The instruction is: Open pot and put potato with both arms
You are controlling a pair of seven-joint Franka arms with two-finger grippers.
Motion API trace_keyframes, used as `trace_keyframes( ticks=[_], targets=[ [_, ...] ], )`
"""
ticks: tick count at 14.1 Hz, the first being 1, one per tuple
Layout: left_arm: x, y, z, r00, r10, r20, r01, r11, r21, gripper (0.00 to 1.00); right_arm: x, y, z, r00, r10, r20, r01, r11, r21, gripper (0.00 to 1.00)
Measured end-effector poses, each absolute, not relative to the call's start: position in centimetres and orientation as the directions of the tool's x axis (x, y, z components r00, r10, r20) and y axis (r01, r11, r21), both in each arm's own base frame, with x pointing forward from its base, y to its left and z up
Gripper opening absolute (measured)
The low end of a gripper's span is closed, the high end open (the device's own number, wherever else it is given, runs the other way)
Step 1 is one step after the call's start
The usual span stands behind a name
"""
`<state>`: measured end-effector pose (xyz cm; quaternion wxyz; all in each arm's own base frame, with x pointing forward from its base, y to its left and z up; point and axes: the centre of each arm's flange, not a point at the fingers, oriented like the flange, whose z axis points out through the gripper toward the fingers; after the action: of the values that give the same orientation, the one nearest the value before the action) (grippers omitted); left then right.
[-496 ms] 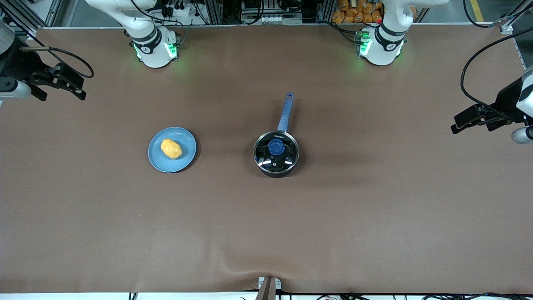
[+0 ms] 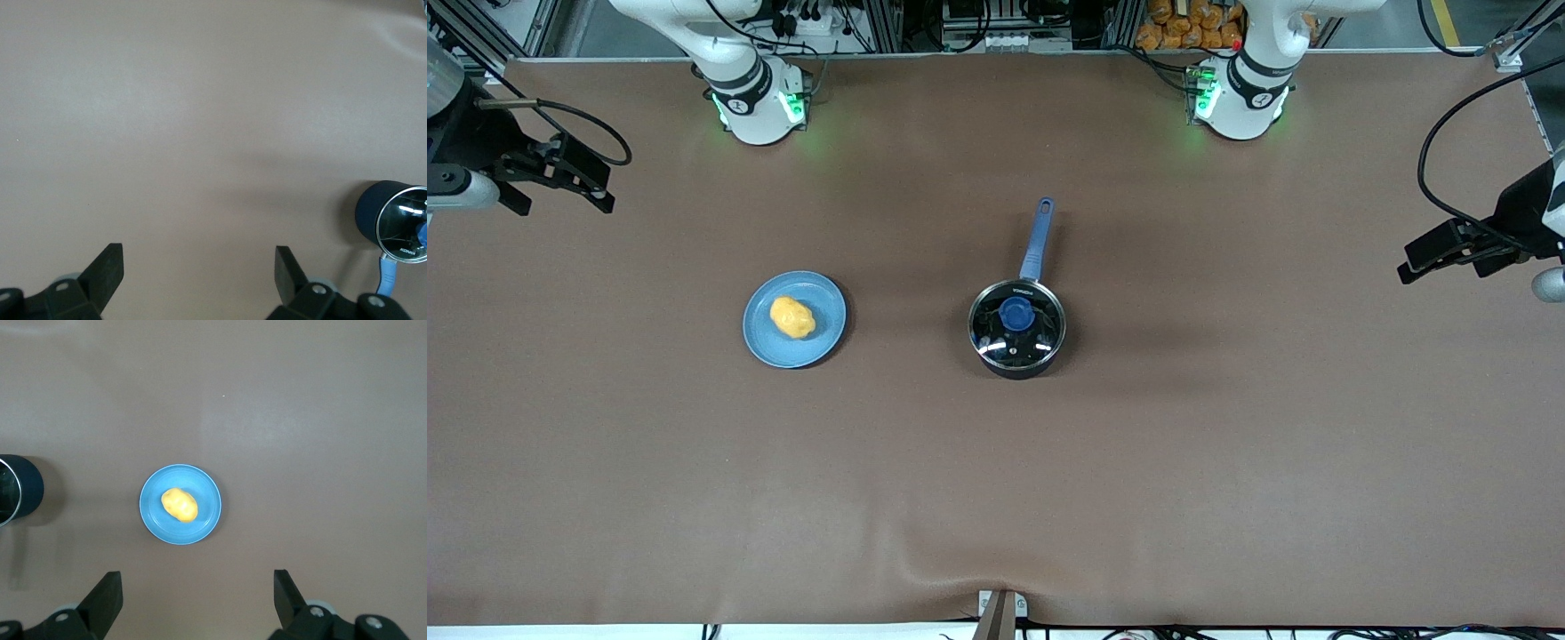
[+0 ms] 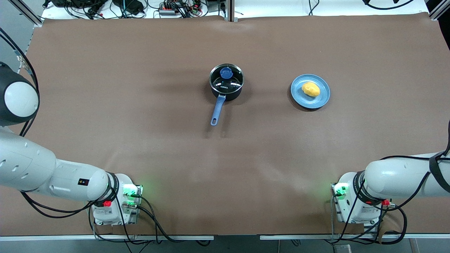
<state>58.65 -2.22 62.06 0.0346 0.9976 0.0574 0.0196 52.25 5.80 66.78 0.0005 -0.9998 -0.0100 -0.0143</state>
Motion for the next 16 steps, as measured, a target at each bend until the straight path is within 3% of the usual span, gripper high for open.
trace_keyframes(
  ticks=[16],
  targets=[
    [58.5,-1.8,61.8,0.992,0.123,0.023,0.121,-0.990,0.069,1.00,53.8,7.1,62.7,0.997,0.046,-0.061,0.046,-0.999,-0.002,1.00]
  ],
)
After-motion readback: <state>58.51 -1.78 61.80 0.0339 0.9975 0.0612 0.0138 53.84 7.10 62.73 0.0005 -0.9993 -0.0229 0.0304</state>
